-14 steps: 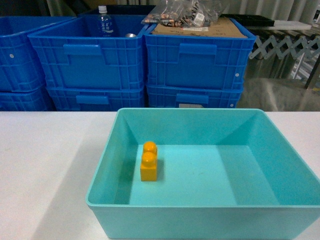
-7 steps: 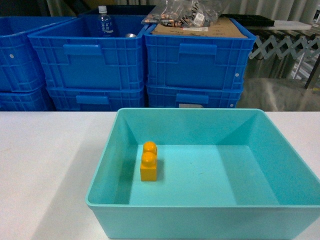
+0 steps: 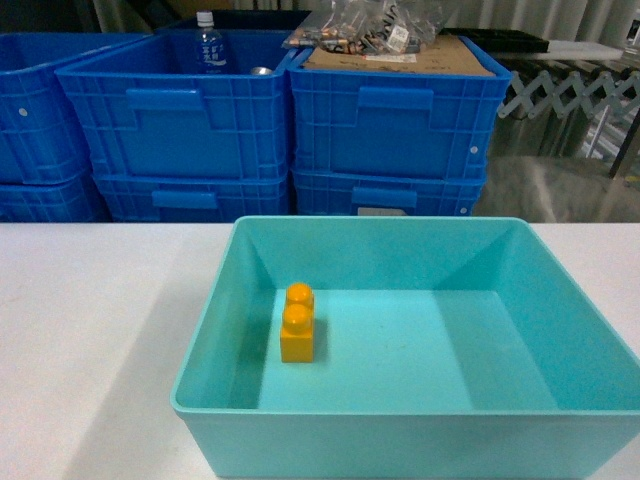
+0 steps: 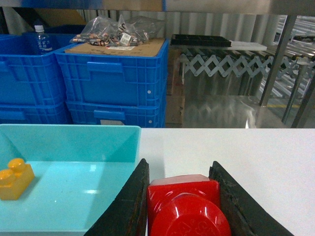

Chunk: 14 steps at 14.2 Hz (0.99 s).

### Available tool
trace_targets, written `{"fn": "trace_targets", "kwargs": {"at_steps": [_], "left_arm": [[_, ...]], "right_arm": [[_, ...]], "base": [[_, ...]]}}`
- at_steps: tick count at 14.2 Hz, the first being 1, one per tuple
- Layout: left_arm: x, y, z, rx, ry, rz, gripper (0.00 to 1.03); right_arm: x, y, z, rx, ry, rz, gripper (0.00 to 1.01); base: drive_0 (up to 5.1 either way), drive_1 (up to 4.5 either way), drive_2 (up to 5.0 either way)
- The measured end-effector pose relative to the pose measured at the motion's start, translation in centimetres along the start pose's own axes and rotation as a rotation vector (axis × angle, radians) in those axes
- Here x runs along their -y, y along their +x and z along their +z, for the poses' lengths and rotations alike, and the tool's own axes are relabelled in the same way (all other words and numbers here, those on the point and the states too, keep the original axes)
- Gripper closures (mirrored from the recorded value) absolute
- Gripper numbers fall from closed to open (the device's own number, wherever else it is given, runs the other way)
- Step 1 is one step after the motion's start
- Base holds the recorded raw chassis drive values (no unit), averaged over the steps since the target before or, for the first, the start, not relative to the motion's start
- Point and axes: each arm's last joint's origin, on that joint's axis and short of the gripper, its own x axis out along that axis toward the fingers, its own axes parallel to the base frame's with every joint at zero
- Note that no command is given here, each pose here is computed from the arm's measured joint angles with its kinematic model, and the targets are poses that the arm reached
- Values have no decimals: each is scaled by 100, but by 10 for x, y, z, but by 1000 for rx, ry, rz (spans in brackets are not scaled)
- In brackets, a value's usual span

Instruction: Pick red block from blue box to shelf

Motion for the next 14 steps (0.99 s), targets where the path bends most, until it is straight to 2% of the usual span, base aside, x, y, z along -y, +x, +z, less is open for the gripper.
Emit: {"fn": "trace_targets", "kwargs": {"at_steps": [2, 3, 9, 14], "left_arm": [[0, 0, 0, 0, 0, 0, 5], [0, 0, 0, 0, 0, 0, 5], [0, 0, 0, 0, 0, 0, 5], [0, 0, 0, 0, 0, 2, 5]], "right_arm": [[0, -2, 0, 0, 0, 0, 72], [0, -6, -4, -36, 0, 0, 72], [0, -13, -3, -10, 0, 3, 72], [0, -13, -3, -10, 0, 8, 72]], "base": [[0, 0, 0], [0, 0, 0], [0, 0, 0], [-162, -162, -162]]}}
